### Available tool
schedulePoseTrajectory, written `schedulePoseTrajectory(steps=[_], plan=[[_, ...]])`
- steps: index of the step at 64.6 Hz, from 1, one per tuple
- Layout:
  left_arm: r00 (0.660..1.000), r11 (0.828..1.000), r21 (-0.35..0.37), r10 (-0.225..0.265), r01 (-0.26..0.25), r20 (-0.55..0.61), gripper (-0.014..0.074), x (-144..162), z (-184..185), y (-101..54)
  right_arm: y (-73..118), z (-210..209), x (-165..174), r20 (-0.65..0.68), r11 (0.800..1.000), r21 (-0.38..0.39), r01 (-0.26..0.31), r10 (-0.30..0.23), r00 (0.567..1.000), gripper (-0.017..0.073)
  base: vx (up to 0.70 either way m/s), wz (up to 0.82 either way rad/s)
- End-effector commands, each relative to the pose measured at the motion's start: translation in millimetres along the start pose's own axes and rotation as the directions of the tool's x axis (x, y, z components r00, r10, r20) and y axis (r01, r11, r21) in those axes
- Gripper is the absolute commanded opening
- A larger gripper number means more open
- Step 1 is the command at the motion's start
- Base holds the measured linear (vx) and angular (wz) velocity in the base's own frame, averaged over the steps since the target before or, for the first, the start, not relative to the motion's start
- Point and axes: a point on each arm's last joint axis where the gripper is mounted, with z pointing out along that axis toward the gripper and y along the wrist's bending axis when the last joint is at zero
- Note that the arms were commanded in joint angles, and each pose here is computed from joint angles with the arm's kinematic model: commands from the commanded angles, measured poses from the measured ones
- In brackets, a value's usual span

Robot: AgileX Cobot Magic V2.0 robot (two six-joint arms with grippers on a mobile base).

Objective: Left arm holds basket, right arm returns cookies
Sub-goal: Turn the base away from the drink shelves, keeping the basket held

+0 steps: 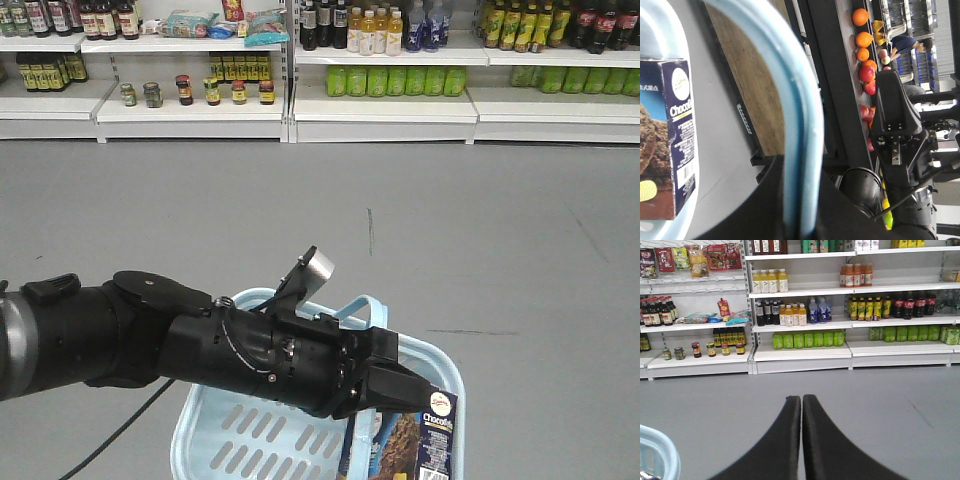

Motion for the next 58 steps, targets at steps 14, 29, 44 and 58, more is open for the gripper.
schedulePoseTrajectory(steps=[14,29,44,58], plan=[[0.999,0.991,0.132,-0.005,-0.001,0.046,-0.0007,-4.4,-11.0,-30.6,0.3,-0.9,-5.9,0.080,1.000,-0.001,0.001,-0.001,0.997,-0.0008,0.34,0.02],[0.999,0.991,0.133,-0.005,-0.001,0.045,-0.0007,-4.4,-11.0,-30.7,0.3,-0.9,-5.9,0.080,1.000,-0.001,0.001,-0.001,0.997,-0.0008,0.33,0.04],[0.999,0.991,0.133,-0.005,-0.001,0.045,-0.0007,-4.4,-11.0,-30.7,0.3,-0.9,-5.9,0.080,1.000,-0.001,0.001,-0.001,0.997,-0.0008,0.33,0.03],[0.999,0.991,0.132,-0.005,-0.001,0.046,-0.0007,-4.5,-11.0,-30.6,0.3,-0.9,-5.9,0.080,1.000,-0.001,0.001,-0.001,0.997,-0.0008,0.33,0.01]])
